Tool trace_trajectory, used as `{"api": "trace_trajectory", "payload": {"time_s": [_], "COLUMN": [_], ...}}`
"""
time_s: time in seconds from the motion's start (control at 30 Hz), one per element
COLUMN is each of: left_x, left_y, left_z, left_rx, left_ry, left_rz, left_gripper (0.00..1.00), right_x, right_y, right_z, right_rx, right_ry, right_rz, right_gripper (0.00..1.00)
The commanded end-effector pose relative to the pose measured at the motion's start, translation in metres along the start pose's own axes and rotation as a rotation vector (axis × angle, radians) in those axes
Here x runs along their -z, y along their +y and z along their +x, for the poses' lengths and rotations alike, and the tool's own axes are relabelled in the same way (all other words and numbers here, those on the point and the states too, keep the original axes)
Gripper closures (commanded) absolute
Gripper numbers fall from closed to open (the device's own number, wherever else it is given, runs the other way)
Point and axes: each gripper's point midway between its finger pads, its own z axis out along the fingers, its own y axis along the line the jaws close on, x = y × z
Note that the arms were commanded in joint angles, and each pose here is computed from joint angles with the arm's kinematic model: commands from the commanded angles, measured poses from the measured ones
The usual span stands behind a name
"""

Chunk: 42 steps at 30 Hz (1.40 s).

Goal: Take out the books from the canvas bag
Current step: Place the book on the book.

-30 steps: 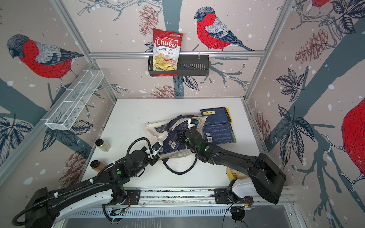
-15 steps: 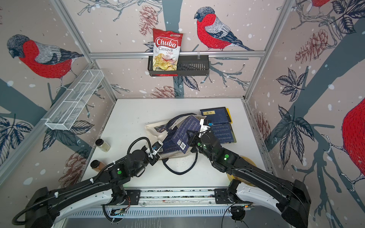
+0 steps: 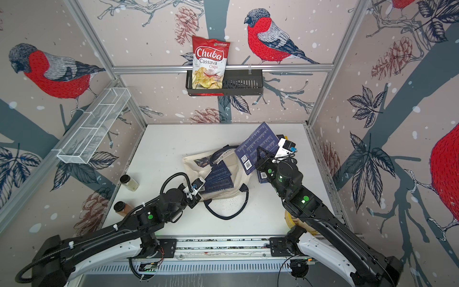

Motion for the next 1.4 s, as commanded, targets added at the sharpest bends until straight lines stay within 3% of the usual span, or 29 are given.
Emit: {"api": "trace_trajectory", "payload": {"time_s": [0.0,0.3,0.53,0.87,1.37], "left_x": [0.001,0.001,0.001,0.0,-0.002], "left_y": [0.002,0.002,0.002,0.0,-0.002], "left_z": [-0.02,-0.02,-0.019,-0.017,-0.015], "left_rx": [0.027,0.027,0.025,0.023,0.018], "left_ry": [-0.068,-0.066,-0.063,-0.058,-0.05], "left_rz": [0.002,0.001,0.002,0.009,0.017], "left_gripper": [1.0,1.0,1.0,1.0,1.0], "right_x": [0.004,-0.008,-0.038,-0.089,-0.147], "right_y": [0.005,-0.044,-0.093,-0.167,-0.221], "right_z": [-0.025,-0.081,-0.094,-0.067,-0.028], "right_rx": [-0.031,-0.187,-0.332,-0.453,-0.508], "right_ry": [-0.055,-0.184,-0.187,-0.157,-0.14], "right_rz": [-0.038,0.032,0.05,0.2,0.239], "right_gripper": [1.0,1.0,1.0,1.0,1.0]}}
